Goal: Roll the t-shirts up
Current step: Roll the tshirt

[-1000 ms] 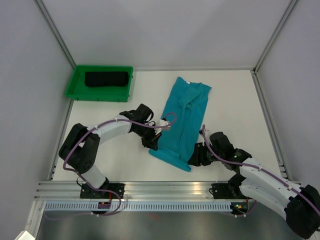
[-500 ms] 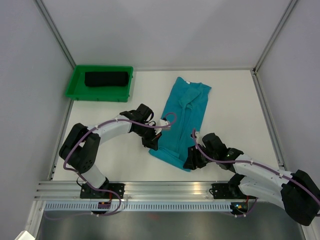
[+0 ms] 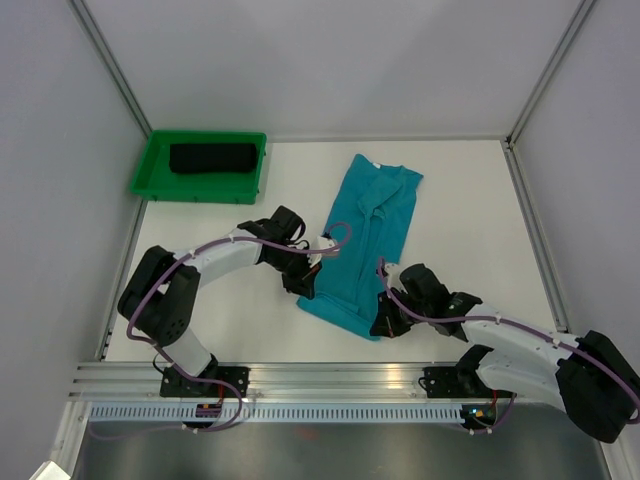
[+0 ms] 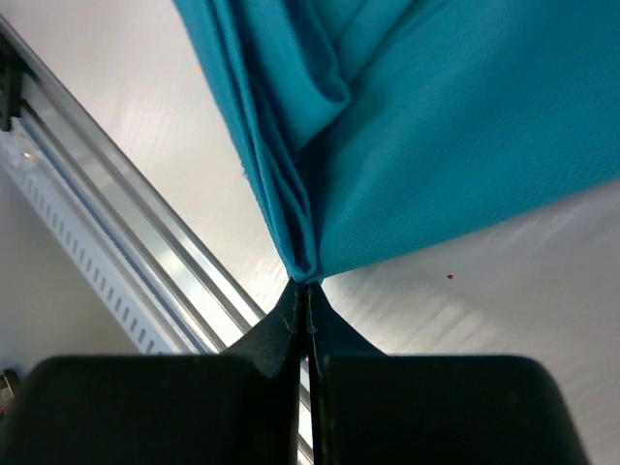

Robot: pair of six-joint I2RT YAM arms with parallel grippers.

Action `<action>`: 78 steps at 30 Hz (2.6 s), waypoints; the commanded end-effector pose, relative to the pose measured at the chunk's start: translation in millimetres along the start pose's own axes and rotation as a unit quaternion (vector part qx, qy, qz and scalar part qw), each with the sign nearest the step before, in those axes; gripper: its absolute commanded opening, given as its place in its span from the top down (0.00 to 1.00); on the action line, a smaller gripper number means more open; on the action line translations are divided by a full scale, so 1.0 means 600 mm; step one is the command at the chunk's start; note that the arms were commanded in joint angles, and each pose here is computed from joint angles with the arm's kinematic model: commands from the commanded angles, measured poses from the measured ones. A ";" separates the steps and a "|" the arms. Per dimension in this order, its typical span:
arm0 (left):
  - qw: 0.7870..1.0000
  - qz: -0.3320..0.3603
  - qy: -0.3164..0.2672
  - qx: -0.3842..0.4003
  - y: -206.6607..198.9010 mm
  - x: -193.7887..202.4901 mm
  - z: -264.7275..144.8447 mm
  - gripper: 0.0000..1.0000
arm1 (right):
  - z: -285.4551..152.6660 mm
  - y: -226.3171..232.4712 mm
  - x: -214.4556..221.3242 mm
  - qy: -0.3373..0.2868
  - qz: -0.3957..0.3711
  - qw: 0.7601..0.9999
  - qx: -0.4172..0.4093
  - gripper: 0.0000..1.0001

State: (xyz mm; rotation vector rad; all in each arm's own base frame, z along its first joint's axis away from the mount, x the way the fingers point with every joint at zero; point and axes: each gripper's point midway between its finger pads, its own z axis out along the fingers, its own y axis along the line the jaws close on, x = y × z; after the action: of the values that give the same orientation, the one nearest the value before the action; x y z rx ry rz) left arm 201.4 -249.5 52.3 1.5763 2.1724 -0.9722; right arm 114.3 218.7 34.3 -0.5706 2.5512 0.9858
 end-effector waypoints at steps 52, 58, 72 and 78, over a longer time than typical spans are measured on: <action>0.997 0.071 -0.030 -0.009 0.005 -0.011 -0.035 0.98 | 0.050 -0.011 -0.099 -0.014 0.089 0.995 0.034 1.00; 0.997 0.062 -0.053 -0.006 0.009 -0.034 -0.048 0.98 | 0.062 -0.046 -0.044 0.028 0.095 0.993 0.061 1.00; 0.997 0.045 -0.055 -0.040 0.064 -0.047 -0.042 0.98 | 0.046 -0.060 -0.032 0.026 0.077 0.993 0.081 1.00; 0.997 0.046 -0.048 -0.038 0.067 -0.035 -0.035 0.98 | 0.027 -0.041 -0.047 -0.008 0.062 0.996 0.059 0.92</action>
State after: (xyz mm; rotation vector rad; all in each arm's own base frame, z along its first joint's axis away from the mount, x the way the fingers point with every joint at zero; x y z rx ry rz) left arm 239.7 -239.7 63.4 1.5521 2.0717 -0.9176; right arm 151.3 225.2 14.1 -0.3614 2.6892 0.8799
